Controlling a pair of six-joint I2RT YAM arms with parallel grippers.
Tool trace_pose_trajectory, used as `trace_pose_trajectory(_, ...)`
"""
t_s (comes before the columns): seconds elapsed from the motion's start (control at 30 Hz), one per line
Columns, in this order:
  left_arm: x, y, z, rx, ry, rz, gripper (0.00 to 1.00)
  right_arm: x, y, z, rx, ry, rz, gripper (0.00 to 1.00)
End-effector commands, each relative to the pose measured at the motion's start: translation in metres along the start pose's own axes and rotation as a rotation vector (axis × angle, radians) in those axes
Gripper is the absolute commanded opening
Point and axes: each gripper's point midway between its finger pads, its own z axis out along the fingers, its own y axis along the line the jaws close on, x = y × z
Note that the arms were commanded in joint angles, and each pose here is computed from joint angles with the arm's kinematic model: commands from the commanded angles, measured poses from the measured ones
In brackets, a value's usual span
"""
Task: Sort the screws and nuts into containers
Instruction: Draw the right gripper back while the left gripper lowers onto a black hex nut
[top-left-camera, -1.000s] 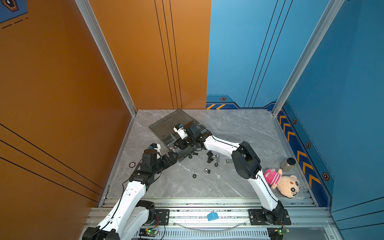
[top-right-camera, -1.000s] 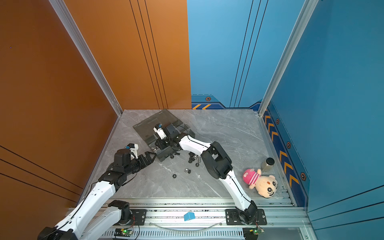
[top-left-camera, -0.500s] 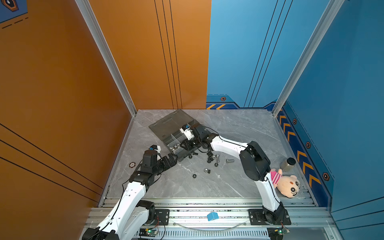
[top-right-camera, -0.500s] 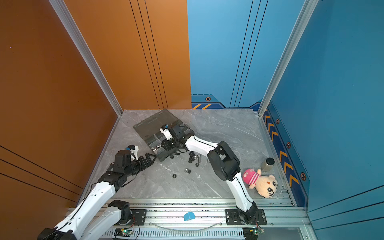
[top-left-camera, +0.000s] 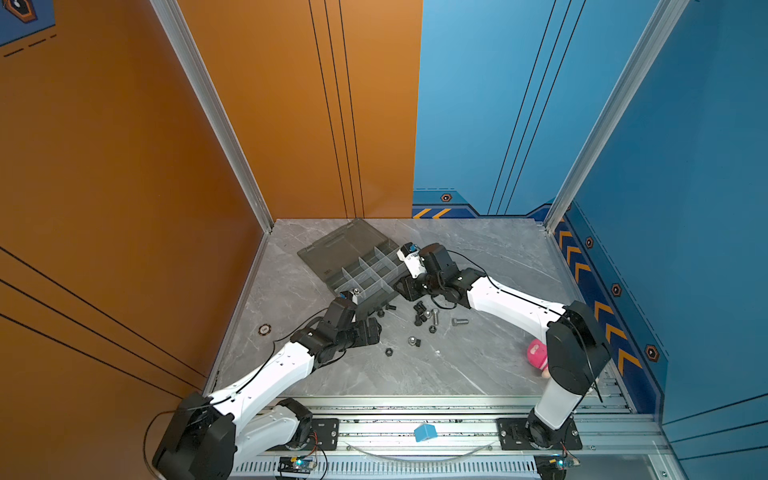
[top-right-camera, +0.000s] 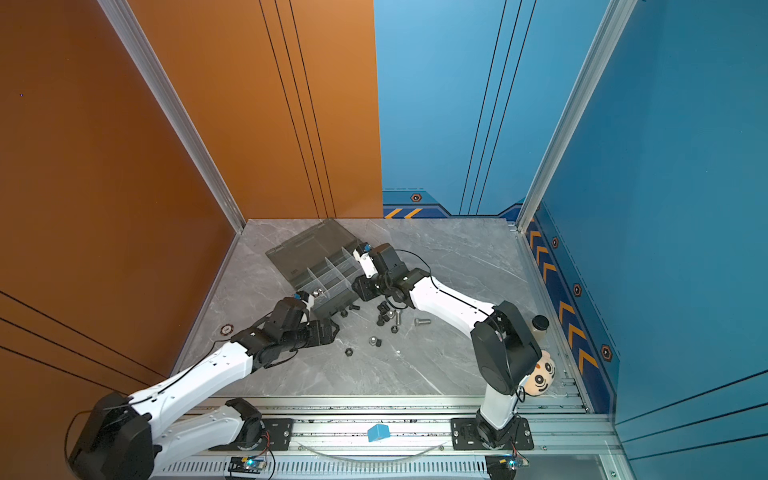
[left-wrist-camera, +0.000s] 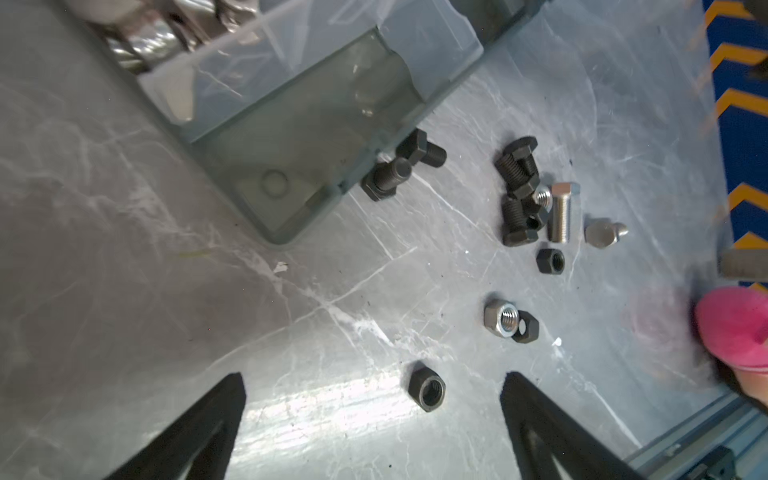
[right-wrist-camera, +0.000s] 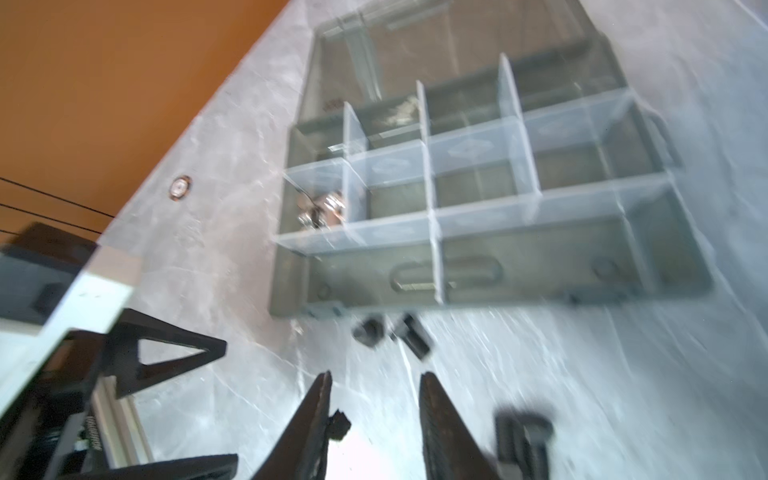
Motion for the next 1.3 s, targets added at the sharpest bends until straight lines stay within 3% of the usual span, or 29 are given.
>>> trace_pose_trajectory(0.0, -0.001, -0.008, 0.005, -0.048, 0.008, 0.081, 0.98, 0.023, -0.026, -0.019, 0.098, 0.04, 0.059, 0.38)
trace_pose_trajectory(0.1, 0.006, -0.017, 0.014, -0.056, 0.043, 0.11, 0.97, 0.036, -0.035, -0.029, 0.126, 0.047, 0.08, 0.39)
trace_pose_trajectory(0.57, 0.046, -0.041, 0.051, -0.104, 0.191, 0.196, 0.67, 0.066, -0.063, -0.051, 0.186, 0.032, 0.177, 0.39)
trace_pose_trajectory(0.93, 0.067, -0.033, 0.058, -0.207, 0.283, 0.26, 0.58, 0.076, -0.068, -0.054, 0.195, 0.029, 0.199, 0.39)
trace_pose_trajectory(1.27, 0.072, -0.027, 0.058, -0.25, 0.291, 0.279, 0.51, 0.078, -0.069, -0.055, 0.195, 0.024, 0.207, 0.39)
